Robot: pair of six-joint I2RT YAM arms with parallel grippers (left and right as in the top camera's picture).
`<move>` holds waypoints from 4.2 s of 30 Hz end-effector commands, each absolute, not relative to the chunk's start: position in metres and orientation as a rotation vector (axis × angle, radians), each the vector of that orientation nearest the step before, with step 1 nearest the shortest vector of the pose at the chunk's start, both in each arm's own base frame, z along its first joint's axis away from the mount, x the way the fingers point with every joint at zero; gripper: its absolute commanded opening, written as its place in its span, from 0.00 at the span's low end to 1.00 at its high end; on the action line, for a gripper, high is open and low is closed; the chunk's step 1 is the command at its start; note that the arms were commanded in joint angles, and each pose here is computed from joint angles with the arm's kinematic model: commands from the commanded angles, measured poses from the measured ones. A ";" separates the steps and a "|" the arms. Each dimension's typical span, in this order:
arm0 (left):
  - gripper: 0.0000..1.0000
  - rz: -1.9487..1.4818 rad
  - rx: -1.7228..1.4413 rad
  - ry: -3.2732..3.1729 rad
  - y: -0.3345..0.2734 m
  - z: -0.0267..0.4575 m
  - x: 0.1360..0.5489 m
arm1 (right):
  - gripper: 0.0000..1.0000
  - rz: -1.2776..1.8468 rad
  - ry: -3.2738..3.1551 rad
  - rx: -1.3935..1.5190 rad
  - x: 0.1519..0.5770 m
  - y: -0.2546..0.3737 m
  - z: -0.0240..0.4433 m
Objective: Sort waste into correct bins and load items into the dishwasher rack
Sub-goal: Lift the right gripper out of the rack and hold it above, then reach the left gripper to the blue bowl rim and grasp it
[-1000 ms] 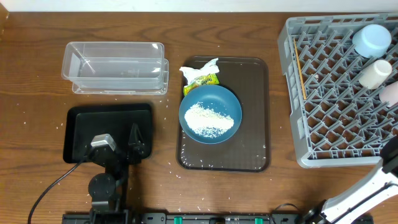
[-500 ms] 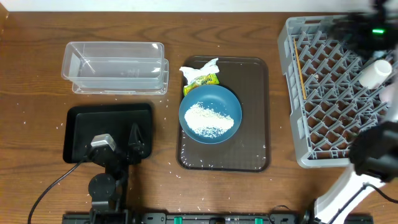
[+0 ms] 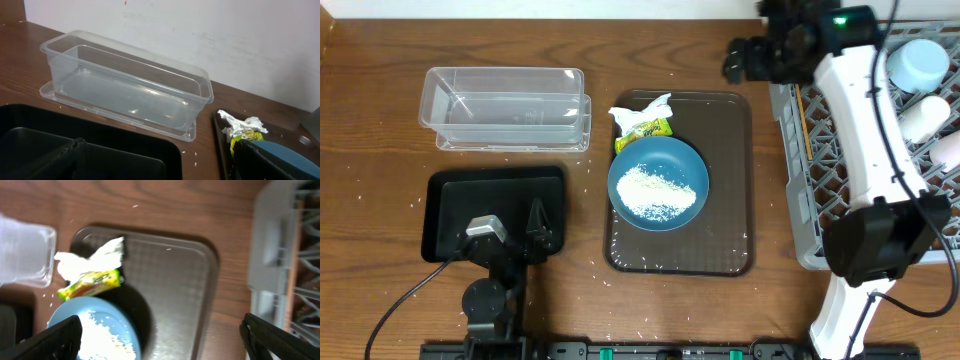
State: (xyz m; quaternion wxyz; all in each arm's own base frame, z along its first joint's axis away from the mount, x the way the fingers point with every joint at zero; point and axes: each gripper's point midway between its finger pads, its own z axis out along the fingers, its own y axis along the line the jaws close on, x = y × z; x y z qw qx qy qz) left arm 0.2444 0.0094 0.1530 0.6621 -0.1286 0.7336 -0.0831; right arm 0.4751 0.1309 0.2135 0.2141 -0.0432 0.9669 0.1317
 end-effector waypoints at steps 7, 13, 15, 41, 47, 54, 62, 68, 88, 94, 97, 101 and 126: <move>0.95 -0.173 -0.296 1.711 0.010 0.135 0.244 | 0.99 0.325 2.622 -0.223 0.474 0.172 0.221; 0.95 -0.136 -0.304 1.708 0.015 0.135 0.243 | 0.99 0.243 2.574 -0.108 0.489 0.134 0.234; 0.95 -0.136 -0.304 1.708 0.015 0.135 0.243 | 0.99 0.206 2.558 -0.036 0.493 0.110 0.241; 0.95 -0.490 -0.107 1.443 -0.037 0.270 0.242 | 0.99 0.210 2.532 0.293 0.491 -0.017 0.255; 0.95 -0.493 0.007 1.845 -0.057 0.271 0.277 | 0.99 0.210 2.532 0.293 0.491 -0.017 0.255; 0.95 -0.756 -0.045 2.323 -0.087 0.267 0.309 | 0.99 0.210 2.532 0.293 0.491 -0.017 0.255; 0.95 -0.973 0.093 2.423 -0.156 0.240 0.335 | 0.99 0.211 2.533 0.291 0.491 -0.016 0.255; 0.95 -0.627 0.243 2.675 -0.202 0.181 0.319 | 0.99 0.210 2.532 0.292 0.491 -0.017 0.255; 0.95 -0.539 0.735 2.773 -0.300 0.150 0.308 | 0.99 0.213 2.534 0.281 0.491 -0.013 0.255; 0.95 -0.521 0.817 2.738 -0.326 0.135 0.303 | 0.99 0.213 2.534 0.281 0.491 -0.013 0.255; 0.95 -0.396 0.826 2.722 -0.330 0.118 0.311 | 0.99 0.213 2.534 0.281 0.491 -0.013 0.255; 0.95 -0.200 0.761 2.745 -0.324 0.089 0.321 | 0.99 0.213 2.534 0.281 0.491 -0.013 0.255; 0.58 -0.108 0.712 2.831 -0.345 0.033 0.298 | 0.99 0.213 2.534 0.281 0.491 -0.013 0.255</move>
